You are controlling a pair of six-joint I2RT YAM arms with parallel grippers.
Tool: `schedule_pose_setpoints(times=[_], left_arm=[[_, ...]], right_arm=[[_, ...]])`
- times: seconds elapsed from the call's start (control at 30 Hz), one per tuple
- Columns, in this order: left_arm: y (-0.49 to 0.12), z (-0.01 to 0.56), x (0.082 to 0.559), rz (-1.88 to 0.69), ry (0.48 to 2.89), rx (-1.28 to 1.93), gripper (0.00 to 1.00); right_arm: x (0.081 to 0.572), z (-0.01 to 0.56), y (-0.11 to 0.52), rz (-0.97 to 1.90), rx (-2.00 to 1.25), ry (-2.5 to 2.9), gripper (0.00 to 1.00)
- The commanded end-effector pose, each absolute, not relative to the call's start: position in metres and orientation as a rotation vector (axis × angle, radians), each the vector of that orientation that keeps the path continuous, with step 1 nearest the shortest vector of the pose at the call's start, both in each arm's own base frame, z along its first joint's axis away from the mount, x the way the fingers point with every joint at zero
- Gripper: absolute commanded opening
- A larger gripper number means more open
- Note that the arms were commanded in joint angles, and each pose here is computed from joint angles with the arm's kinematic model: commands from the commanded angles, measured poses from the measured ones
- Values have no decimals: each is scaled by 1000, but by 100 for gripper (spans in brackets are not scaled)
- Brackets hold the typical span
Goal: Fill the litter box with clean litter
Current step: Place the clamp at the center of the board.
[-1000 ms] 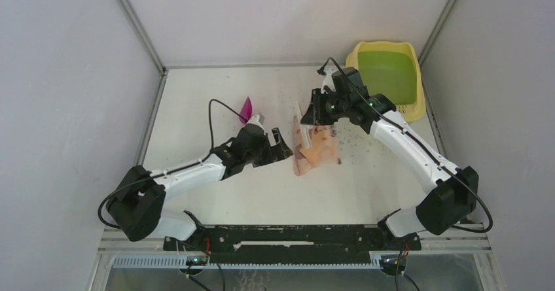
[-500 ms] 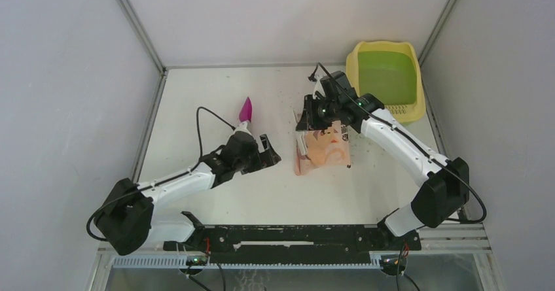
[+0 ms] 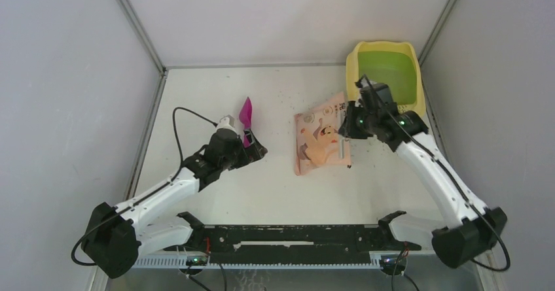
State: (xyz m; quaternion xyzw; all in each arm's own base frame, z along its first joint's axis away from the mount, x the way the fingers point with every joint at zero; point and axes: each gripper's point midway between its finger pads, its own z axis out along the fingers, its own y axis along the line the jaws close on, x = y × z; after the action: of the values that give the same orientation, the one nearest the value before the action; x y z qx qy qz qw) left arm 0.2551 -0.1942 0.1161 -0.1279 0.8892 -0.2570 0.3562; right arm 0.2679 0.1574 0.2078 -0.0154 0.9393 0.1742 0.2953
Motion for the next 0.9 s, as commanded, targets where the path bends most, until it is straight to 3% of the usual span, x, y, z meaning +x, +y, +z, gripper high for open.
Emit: schedule_pose_setpoints(times=[0.0,0.23,0.4,0.43,0.63,0.77,0.87], left_arm=[[-194,116,256,-654,2300,-298,100],[-204,118,262,-666,2318,-259,100],[-208,121,265,-685,2310,-255,100],[-208,120,265,-689,2311,-256,100],[-211,126,265,-713,2297,-257,99],[-210,127,265,-712,2292,-261,99],[-211,127,265,-717,2295,-260,99]], right_arm=[[252,215,99,248,73,2440,6],[252,165,56,238,348,2415,10],[266,134,50,276,496,2455,7],[271,130,51,276,508,2457,11],[286,84,47,237,530,2559,64],[287,77,50,259,522,2564,74],[290,90,57,323,490,2520,75]])
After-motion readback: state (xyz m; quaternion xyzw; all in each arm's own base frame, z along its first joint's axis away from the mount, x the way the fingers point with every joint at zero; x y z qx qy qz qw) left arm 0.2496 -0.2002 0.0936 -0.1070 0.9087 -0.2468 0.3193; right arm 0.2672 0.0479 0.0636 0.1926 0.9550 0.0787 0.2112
